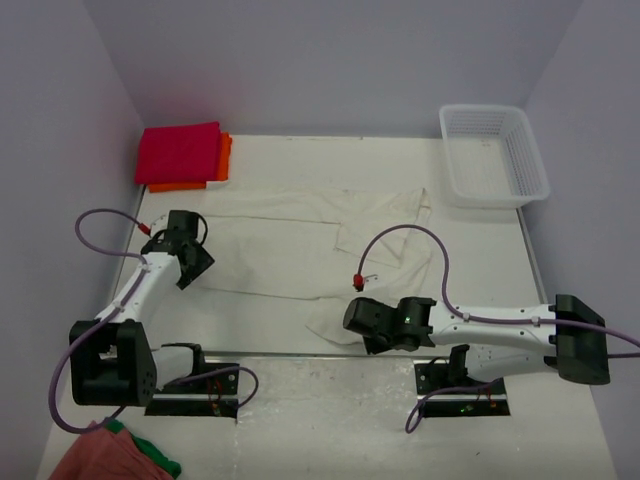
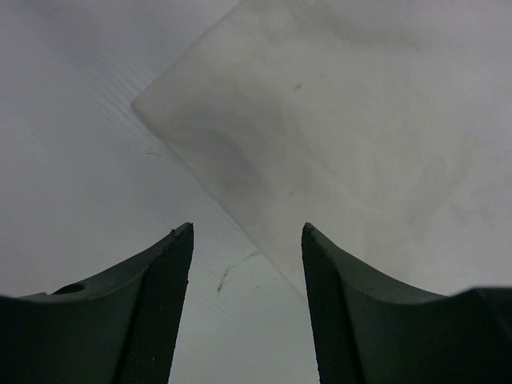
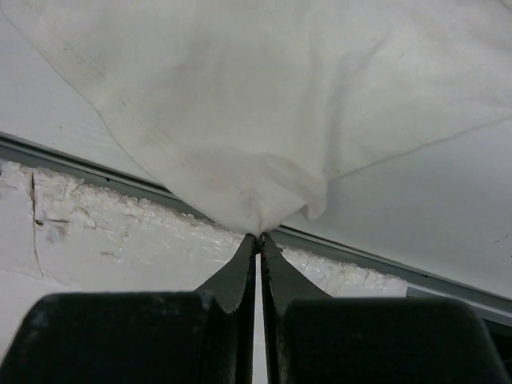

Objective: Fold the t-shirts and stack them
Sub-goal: Grap the side of the flattened tshirt closest away from the robot with both arms

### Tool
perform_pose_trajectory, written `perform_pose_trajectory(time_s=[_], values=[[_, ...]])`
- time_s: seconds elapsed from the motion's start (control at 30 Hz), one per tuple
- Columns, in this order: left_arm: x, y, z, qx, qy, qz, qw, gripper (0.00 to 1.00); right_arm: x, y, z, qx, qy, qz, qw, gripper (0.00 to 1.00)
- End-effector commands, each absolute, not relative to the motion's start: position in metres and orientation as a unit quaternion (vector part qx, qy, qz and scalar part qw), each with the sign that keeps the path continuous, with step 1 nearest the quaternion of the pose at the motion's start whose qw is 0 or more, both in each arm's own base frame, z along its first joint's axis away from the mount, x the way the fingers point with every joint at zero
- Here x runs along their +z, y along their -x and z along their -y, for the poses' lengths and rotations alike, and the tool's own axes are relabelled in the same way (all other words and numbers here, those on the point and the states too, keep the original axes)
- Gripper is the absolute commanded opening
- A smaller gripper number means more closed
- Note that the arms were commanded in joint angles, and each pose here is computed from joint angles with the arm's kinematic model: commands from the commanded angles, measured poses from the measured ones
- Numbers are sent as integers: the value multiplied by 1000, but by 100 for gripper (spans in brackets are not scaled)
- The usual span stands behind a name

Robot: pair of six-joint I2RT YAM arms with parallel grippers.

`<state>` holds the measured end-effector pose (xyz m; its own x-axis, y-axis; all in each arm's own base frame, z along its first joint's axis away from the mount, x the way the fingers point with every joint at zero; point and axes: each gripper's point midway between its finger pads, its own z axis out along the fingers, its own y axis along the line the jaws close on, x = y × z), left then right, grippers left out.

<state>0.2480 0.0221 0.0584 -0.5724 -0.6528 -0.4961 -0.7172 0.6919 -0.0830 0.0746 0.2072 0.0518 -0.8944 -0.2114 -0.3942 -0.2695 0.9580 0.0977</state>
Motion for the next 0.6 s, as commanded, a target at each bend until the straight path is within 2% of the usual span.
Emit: perform_pose_trajectory(time_s=[0.0, 0.17, 0.4, 0.57], values=[[58, -239, -28, 66, 424, -872, 236, 57, 62, -87, -219, 97, 137, -959, 231, 0], [58, -217, -47, 72, 476, -851, 209, 58, 71, -88, -239, 145, 162, -946, 242, 0], [57, -213, -63, 75, 497, -842, 196, 56, 68, -85, -235, 174, 167, -938, 250, 0], [41, -215, -70, 87, 498, -848, 160, 53, 66, -82, -231, 185, 168, -935, 252, 0]])
